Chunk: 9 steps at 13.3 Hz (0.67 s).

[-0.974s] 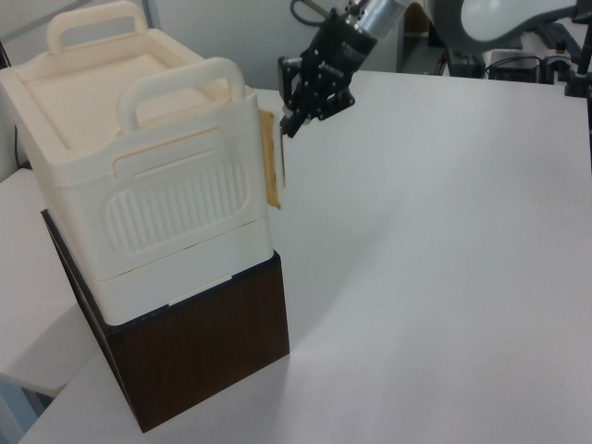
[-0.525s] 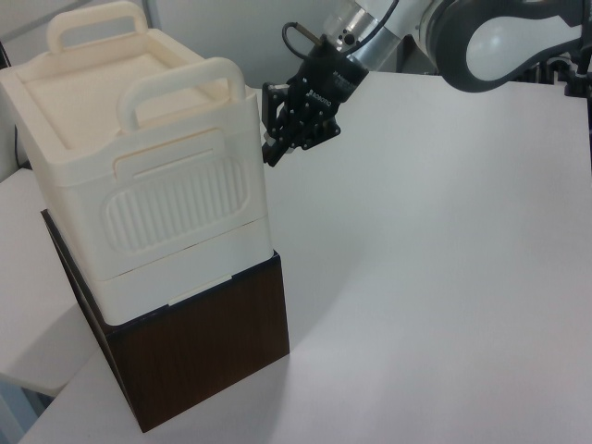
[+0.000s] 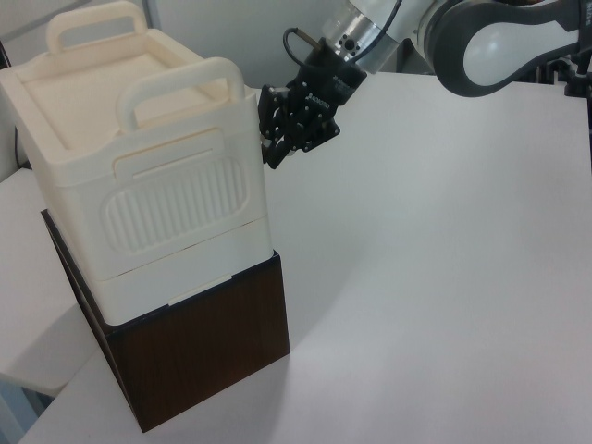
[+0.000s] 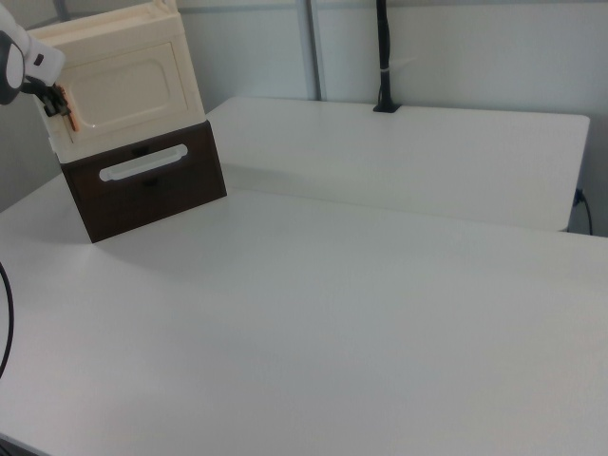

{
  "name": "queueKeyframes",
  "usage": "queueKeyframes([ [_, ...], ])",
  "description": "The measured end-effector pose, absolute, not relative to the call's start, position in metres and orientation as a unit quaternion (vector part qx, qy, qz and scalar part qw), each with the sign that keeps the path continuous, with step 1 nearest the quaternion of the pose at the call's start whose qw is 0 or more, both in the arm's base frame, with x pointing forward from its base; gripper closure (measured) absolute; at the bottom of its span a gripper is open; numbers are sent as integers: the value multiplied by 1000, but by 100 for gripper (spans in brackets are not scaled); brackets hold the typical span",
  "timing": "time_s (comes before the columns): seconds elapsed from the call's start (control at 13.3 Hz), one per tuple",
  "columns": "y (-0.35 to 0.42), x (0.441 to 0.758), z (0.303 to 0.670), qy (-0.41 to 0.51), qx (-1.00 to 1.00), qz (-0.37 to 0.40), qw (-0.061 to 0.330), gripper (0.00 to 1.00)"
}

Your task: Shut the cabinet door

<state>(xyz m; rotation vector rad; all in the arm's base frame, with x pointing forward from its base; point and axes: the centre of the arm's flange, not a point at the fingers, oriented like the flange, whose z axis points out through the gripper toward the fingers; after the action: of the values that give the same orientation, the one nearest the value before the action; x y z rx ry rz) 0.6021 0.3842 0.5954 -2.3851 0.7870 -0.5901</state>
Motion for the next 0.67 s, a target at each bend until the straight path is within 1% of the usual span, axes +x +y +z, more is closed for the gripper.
queueKeyframes([
  [0.15,369,604,584,249,-913,-216,239,70],
  [0.22,351,606,577,213,-937,-197,196,68],
  [0.37,319,603,578,141,-968,-160,135,67],
  [0.45,301,599,580,108,-979,-135,107,62],
  [0.6,255,592,587,57,-993,-84,65,43],
  [0.67,228,590,591,37,-996,-61,50,33],
])
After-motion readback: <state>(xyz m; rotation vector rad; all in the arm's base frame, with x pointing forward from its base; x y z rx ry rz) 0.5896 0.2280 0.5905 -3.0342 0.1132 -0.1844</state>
